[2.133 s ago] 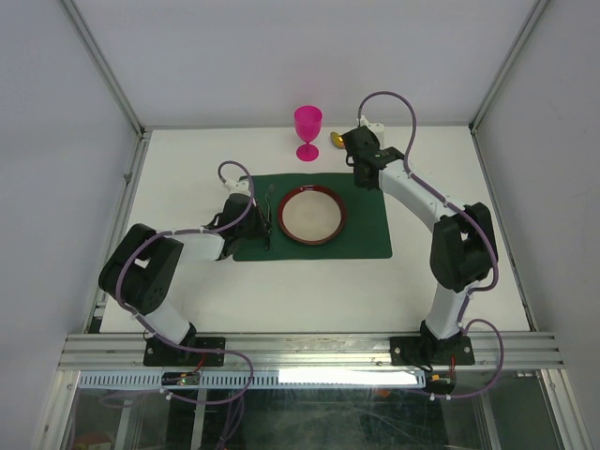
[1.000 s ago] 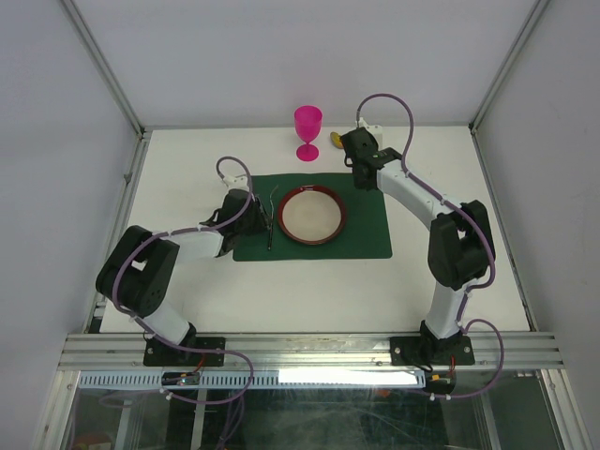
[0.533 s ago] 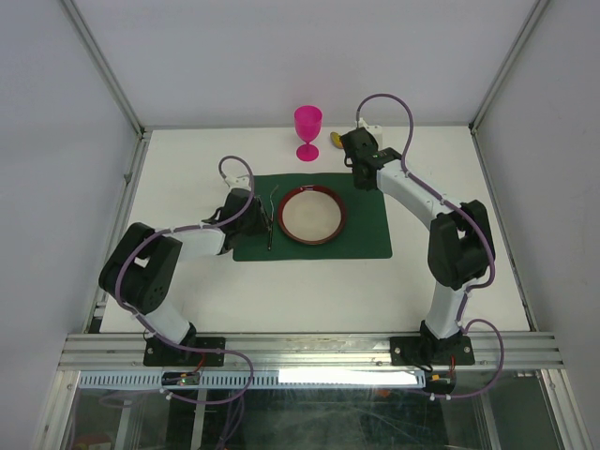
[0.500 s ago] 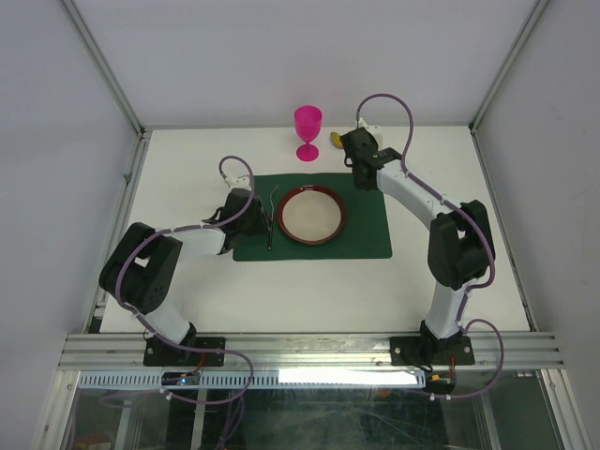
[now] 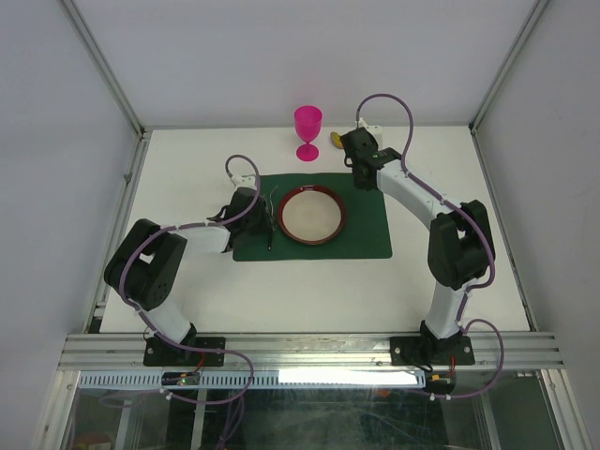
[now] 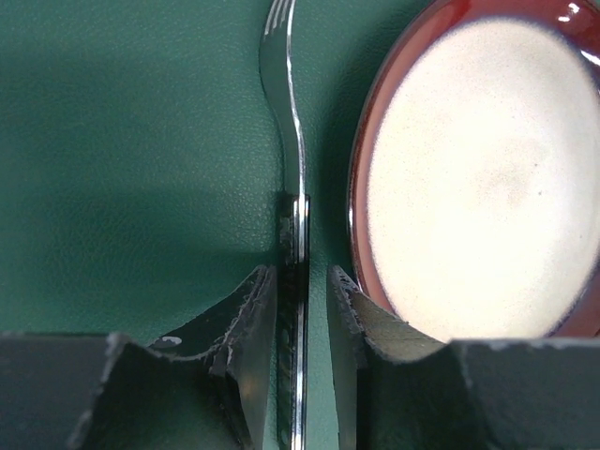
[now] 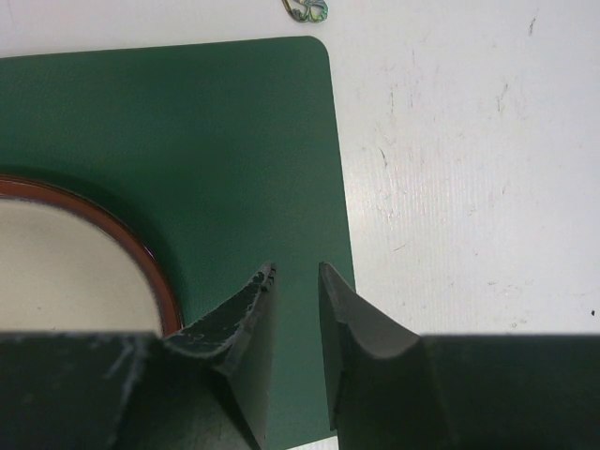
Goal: Set the dinner table for one person
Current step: Adjust the fork on the napkin.
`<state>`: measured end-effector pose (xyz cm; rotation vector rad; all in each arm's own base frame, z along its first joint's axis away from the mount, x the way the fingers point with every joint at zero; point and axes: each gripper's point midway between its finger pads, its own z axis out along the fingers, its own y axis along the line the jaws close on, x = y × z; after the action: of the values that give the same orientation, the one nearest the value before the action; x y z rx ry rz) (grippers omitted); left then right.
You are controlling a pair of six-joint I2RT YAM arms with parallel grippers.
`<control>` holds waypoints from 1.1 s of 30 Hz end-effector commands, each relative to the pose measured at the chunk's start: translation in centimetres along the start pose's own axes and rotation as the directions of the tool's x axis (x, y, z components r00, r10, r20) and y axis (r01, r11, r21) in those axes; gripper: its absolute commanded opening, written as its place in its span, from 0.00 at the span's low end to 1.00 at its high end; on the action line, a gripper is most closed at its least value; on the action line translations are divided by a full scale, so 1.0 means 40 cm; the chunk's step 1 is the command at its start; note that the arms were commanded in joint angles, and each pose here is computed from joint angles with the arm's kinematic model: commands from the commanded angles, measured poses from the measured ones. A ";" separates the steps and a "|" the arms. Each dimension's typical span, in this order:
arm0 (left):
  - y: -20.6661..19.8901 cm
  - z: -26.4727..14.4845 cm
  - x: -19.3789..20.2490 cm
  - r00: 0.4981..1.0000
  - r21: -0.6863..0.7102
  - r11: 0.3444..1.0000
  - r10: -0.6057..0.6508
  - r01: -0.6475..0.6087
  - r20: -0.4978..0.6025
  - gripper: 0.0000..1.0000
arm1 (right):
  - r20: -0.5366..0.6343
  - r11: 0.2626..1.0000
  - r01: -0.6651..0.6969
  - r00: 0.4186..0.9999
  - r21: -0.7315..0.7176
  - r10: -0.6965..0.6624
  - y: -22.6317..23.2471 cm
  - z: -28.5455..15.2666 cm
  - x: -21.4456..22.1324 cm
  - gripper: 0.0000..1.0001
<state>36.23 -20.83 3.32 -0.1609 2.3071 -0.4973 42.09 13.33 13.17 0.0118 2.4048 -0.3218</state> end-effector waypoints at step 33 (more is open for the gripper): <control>0.002 -0.019 0.022 0.999 0.046 0.998 -0.036 0.036 0.007 0.00 | 0.025 1.000 0.007 1.000 -0.002 -0.006 0.007 0.000 -0.017 0.27</control>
<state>36.14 -20.85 3.29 -0.1721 2.2732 -0.5165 42.10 13.31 13.10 0.0077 2.4061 -0.3246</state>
